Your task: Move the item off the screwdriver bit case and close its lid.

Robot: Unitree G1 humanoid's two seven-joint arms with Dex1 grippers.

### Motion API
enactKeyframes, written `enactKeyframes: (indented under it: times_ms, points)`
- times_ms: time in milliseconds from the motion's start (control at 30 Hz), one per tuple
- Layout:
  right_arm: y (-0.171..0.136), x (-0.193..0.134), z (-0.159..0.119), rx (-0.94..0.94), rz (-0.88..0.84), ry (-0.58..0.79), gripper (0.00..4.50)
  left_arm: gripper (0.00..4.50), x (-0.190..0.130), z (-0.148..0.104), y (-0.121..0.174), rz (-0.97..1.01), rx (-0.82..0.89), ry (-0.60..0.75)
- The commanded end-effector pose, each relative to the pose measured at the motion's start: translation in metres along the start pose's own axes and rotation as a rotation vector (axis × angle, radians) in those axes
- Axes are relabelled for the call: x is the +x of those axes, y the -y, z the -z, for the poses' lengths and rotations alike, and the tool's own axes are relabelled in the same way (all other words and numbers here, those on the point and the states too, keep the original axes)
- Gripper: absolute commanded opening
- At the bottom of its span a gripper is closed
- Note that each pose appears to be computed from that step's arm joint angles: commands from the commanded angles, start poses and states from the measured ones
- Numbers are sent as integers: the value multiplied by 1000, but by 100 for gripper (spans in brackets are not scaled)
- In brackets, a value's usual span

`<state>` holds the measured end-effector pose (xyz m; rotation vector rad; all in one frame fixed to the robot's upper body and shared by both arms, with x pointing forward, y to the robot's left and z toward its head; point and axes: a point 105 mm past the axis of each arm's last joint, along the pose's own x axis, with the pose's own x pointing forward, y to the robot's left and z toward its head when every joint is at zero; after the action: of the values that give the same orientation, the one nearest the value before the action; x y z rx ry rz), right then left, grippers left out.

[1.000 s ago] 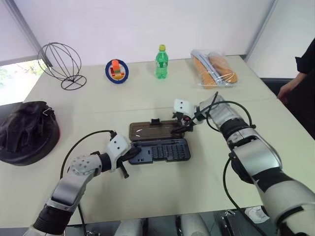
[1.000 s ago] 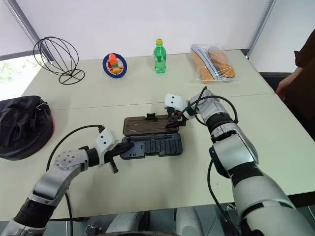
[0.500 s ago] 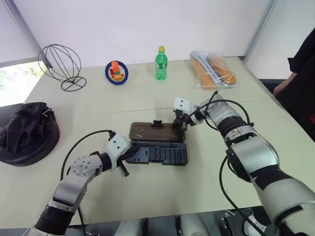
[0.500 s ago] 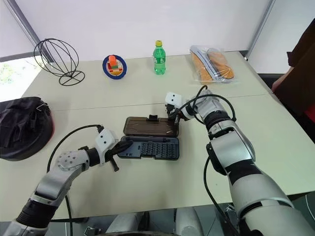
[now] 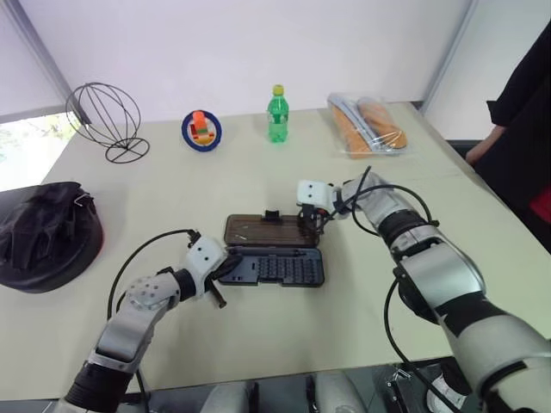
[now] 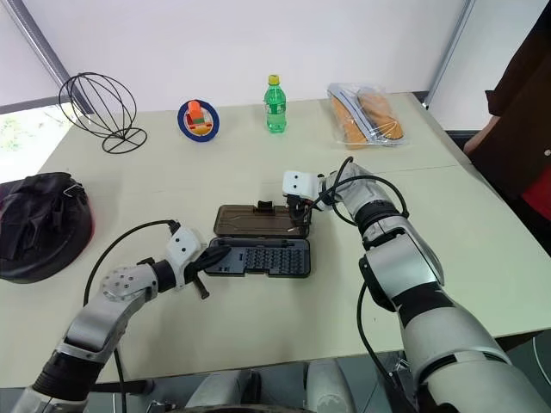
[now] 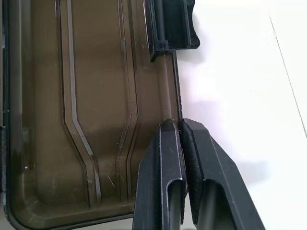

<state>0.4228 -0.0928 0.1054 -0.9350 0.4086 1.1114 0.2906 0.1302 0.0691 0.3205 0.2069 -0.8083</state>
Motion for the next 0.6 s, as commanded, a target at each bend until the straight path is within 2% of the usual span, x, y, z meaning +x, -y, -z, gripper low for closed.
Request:
enactKeyframes:
  times_ms: [33,367,600]
  points:
    - [25,-23,-22,-75,115,87,2,0,-2,9,1,7,-35,-22]
    - [13,-43,-34,-238,194,170,2,0,0,0,2,19,-68,20]
    - [-1,-46,-39,-323,212,207,2,0,-10,-43,9,117,-359,226]
